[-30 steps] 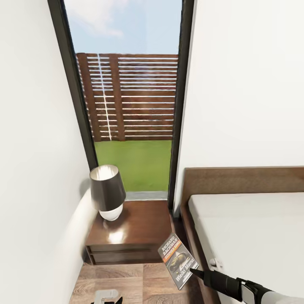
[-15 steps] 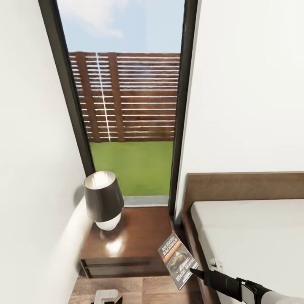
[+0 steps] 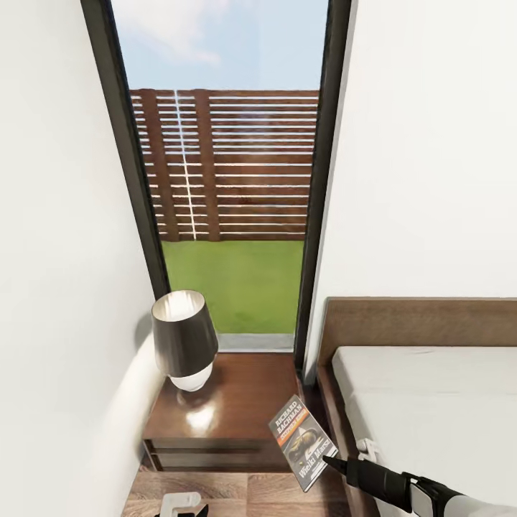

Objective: In the bedroom, move the book from the bed onto either nightstand, and place the two sandals side by side next to the bed.

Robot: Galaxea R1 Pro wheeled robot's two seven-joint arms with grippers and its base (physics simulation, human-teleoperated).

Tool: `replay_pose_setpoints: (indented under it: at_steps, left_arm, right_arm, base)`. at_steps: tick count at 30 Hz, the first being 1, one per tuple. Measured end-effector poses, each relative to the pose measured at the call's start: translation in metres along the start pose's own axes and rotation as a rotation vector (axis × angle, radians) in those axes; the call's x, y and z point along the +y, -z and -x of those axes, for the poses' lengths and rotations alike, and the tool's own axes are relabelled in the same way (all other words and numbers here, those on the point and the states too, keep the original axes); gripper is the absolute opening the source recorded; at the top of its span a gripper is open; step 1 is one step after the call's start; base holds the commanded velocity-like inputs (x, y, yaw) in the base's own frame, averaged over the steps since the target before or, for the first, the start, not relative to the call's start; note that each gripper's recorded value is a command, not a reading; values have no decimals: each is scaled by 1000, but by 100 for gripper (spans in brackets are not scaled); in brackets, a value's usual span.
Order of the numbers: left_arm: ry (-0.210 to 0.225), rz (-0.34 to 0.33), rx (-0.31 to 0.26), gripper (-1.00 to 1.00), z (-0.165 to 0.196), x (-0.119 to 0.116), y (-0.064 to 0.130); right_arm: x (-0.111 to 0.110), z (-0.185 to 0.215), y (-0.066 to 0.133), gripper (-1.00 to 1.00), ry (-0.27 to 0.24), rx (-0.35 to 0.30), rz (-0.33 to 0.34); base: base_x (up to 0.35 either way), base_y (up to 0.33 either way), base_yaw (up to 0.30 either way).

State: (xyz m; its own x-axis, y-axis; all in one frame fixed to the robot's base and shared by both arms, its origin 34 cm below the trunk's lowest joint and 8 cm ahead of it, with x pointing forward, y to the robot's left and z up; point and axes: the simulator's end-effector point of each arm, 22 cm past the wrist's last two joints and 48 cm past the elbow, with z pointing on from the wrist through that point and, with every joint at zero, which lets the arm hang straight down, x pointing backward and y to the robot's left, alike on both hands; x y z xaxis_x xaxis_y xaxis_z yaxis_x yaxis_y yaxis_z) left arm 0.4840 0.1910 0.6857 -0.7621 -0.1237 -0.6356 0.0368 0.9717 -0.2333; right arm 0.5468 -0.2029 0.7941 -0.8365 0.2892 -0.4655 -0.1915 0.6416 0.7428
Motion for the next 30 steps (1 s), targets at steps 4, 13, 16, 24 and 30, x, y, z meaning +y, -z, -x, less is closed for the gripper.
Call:
replay_pose_setpoints:
  at_steps: [4, 13, 16, 24, 30]
  left_arm:
    - [-1, -1, -1, 100, 0, 0, 0]
    - [-12, -385, -6, 100, 7, -58, 20]
    - [-4, -496, 22, 100, 8, -58, 34]
    - [87, -728, -48, 100, 114, -56, 62]
    - [116, -899, -102, 100, 200, -50, 111]
  right_arm:
    - [0, 0, 0, -100, 0, 0, 0]
    - [-1, 0, 1, -100, 0, -1, -1]
    - [-1, 1, 1, -100, 1, -1, -2]
    - [-1, 1, 1, -100, 1, -1, -3]
    - [-2, 1, 1, -100, 1, -1, -4]
  base:
    - [0, 0, 0]
    - [0, 0, 0]
    - [0, 0, 0]
    - [0, 0, 0]
    - [0, 0, 0]
